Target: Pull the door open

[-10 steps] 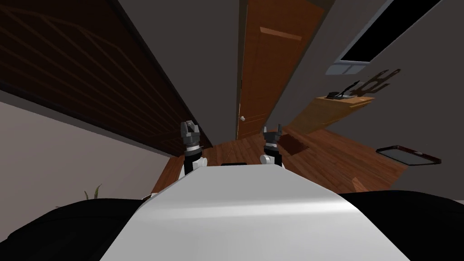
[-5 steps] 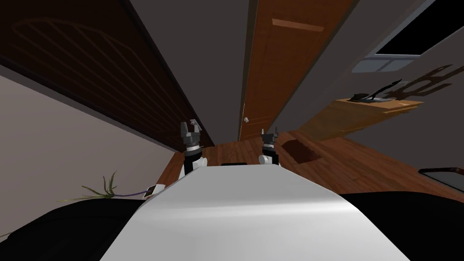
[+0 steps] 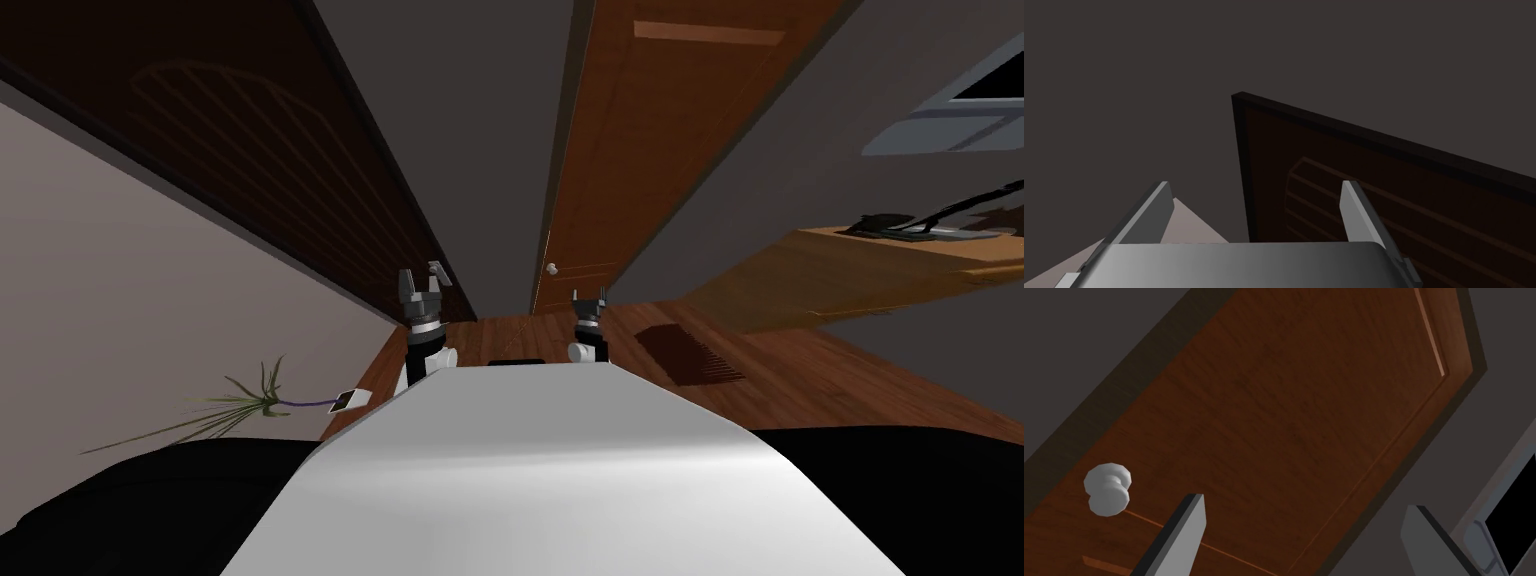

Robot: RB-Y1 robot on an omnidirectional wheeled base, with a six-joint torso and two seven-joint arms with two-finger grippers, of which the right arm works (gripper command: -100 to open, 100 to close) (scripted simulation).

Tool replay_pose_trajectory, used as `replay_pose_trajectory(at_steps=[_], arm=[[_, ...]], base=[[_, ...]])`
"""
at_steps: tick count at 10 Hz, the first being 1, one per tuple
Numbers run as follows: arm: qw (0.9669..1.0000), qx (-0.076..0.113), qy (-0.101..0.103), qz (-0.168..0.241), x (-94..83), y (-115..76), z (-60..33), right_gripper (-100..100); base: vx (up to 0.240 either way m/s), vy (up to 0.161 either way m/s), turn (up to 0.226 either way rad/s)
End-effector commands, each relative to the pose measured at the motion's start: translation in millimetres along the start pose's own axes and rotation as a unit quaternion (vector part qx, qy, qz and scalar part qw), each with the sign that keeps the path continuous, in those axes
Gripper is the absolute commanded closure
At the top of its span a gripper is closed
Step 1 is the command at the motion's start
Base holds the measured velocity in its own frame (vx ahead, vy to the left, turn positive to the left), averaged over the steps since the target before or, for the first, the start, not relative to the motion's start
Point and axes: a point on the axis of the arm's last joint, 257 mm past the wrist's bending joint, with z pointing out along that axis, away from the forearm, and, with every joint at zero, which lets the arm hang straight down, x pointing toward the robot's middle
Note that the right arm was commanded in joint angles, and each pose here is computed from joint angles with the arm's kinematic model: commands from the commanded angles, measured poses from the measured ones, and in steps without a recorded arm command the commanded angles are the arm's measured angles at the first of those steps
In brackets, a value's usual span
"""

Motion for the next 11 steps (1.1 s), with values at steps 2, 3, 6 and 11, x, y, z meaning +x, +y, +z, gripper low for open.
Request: replay_pose_trajectory(at_steps=[2,3,6,11], arm=[[0.9989,0.009,-0.021,0.042,-19.0,-12.0,-6.1,-100],[0.9979,0.011,-0.029,0.057,-26.6,-17.0,-8.4,-100],[0.9934,0.018,-0.054,0.1,-49.4,-31.4,-16.1,-100],[0.9815,0.022,-0.097,0.164,-86.3,-51.5,-30.9,-100]], base=[[0.067,-0.097,0.2],[0.06,-0.081,0.206],[0.063,-0.086,0.202],[0.056,-0.086,0.198]])
